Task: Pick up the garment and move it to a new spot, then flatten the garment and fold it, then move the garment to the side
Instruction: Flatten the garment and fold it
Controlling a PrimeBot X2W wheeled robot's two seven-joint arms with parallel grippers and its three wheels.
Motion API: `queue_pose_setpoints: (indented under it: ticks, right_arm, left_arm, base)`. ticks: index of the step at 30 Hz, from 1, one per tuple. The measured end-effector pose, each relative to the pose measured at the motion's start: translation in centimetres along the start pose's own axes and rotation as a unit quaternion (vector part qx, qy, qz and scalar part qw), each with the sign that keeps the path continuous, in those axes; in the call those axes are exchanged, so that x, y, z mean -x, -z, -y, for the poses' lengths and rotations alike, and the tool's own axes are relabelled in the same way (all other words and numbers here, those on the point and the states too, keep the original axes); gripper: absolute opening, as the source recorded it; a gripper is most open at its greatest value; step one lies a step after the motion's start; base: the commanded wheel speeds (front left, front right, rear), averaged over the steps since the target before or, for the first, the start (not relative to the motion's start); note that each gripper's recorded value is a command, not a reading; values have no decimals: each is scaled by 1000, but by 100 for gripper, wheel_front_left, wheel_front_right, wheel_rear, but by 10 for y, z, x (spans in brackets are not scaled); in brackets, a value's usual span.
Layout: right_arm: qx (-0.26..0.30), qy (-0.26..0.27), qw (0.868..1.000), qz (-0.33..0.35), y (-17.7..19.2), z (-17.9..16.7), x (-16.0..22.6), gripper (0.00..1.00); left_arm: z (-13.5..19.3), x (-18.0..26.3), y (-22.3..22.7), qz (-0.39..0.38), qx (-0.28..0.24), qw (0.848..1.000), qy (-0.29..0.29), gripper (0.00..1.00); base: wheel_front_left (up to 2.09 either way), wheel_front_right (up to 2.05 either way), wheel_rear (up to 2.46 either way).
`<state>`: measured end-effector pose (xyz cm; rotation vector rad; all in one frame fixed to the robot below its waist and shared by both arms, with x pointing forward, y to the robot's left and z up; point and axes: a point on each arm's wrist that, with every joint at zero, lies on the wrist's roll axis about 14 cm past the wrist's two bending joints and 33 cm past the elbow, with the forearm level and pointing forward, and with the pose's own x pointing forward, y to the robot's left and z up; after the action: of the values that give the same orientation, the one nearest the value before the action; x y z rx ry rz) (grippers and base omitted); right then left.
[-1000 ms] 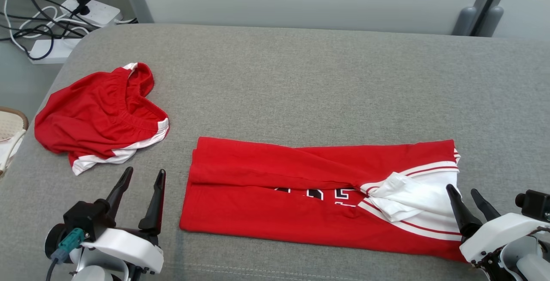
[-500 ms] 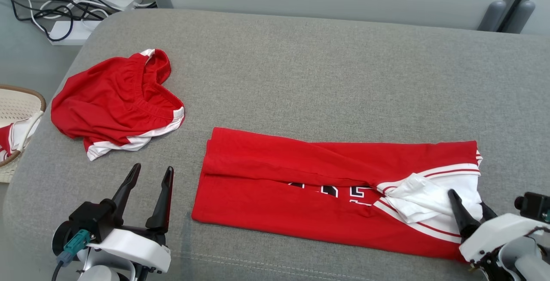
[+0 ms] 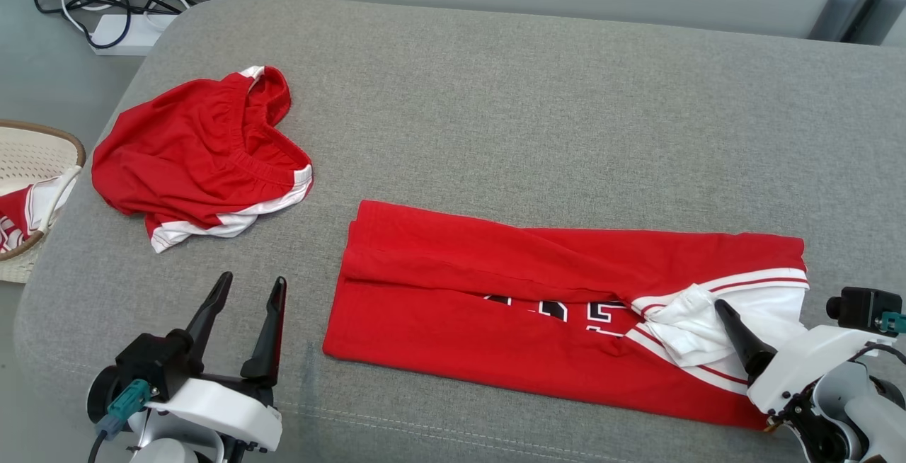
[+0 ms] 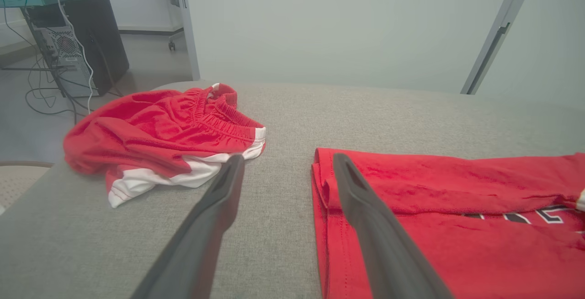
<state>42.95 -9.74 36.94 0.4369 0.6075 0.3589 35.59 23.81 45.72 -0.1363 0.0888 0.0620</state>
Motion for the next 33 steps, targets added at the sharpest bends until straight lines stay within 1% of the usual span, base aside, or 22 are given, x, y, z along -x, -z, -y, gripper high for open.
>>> queue_pose_setpoints:
  ticks: [2, 3, 4, 6, 7, 8, 9, 10, 14, 15, 16, 19, 23, 28, 30, 33]
  right_arm:
    - [-1, -4, 1000, -3, 0, -2, -1, 89]
    - [-1, -6, 1000, -5, 1, -3, -1, 89]
    - [1, -7, 1000, -6, 1, -4, -1, 80]
    - [1, -8, 1000, -11, 2, -5, -1, 49]
    - [0, -9, 1000, -12, 2, -5, -1, 41]
    - [0, -9, 1000, -13, 3, -5, -1, 27]
    - [1, -8, 1000, -12, 3, -4, -1, 11]
    - [1, -8, 1000, -12, 3, -4, -1, 0]
    - [1, 11, 1000, 17, -4, 8, 2, 0]
    - [4, 24, 999, 27, -9, 17, 4, 0]
    - [4, 24, 999, 27, -9, 17, 4, 0]
    - [6, 42, 998, 46, -21, 31, 9, 0]
    - [13, 66, 996, 57, -31, 50, 19, 0]
    - [30, 93, 992, 82, -54, 76, 38, 0]
    - [43, 84, 991, 92, -64, 73, 43, 0]
    - [59, 36, 992, 104, -75, 45, 42, 0]
  left_arm:
    - [2, 0, 1, -2, 0, 1000, 3, 100]
    - [3, 1, 2, -2, 0, 1000, 5, 100]
    - [4, 1, 2, -3, 2, 1000, 6, 100]
    - [5, 1, 2, -3, 4, 1000, 7, 100]
    - [5, 1, 3, -4, 4, 1000, 7, 100]
    - [6, 1, 3, -4, 4, 1000, 8, 100]
    - [6, 1, 3, -5, 6, 1000, 9, 100]
    - [6, 1, 3, -5, 6, 1000, 9, 100]
    - [8, -1, 4, -5, 16, 1000, 10, 100]
    - [10, -2, 4, -6, 18, 1000, 13, 100]
    - [10, -2, 4, -6, 18, 1000, 13, 100]
    - [14, -4, 5, -6, 22, 1000, 18, 100]
    - [22, -7, 5, -7, 26, 999, 30, 100]
    - [34, -10, 7, -9, 30, 998, 47, 100]
    - [39, -12, 8, -11, 32, 998, 55, 100]
    - [48, -13, 9, -12, 35, 997, 65, 100]
  base:
    - [0, 0, 0]
    - [0, 0, 0]
    - [0, 0, 0]
    - [0, 0, 0]
    - [0, 0, 0]
    - [0, 0, 0]
    - [0, 0, 0]
    - [0, 0, 0]
    - [0, 0, 0]
    - [0, 0, 0]
    - [0, 0, 0]
    - [0, 0, 0]
    - [0, 0, 0]
    - [0, 0, 0]
    - [0, 0, 0]
    - [0, 0, 0]
